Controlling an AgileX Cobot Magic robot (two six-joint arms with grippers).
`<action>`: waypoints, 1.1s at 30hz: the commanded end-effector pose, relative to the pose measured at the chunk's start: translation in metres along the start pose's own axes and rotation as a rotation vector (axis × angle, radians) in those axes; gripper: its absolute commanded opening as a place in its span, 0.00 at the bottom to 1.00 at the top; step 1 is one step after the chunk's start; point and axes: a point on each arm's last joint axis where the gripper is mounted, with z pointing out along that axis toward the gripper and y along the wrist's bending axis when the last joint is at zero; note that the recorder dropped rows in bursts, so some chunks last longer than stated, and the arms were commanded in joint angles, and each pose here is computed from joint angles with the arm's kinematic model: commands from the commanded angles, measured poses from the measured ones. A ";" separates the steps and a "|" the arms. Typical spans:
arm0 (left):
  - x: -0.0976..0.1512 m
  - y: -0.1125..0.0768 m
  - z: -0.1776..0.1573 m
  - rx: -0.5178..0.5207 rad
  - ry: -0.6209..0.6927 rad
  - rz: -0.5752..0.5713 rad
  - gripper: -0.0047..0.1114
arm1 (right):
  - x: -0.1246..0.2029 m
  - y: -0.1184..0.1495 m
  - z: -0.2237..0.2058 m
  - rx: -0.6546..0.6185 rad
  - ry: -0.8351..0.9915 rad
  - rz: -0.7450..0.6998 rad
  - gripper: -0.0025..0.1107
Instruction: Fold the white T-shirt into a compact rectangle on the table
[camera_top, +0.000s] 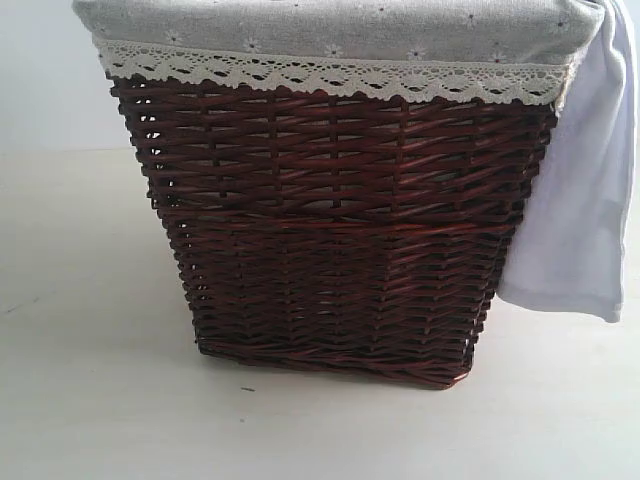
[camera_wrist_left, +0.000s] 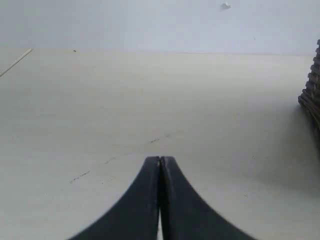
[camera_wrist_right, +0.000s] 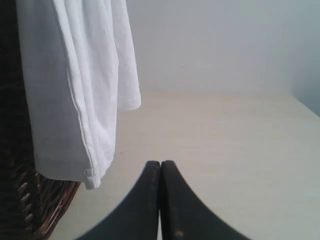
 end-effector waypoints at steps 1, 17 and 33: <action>-0.001 0.000 0.000 -0.001 -0.011 -0.005 0.04 | 0.001 0.000 0.000 0.007 -0.005 -0.007 0.02; -0.001 0.000 0.000 -0.001 -0.011 -0.005 0.04 | 0.001 -0.001 0.000 0.008 -0.005 -0.013 0.02; -0.023 0.000 -0.003 -0.011 -0.259 0.063 0.04 | -0.009 -0.003 -0.001 0.059 -0.106 -0.382 0.02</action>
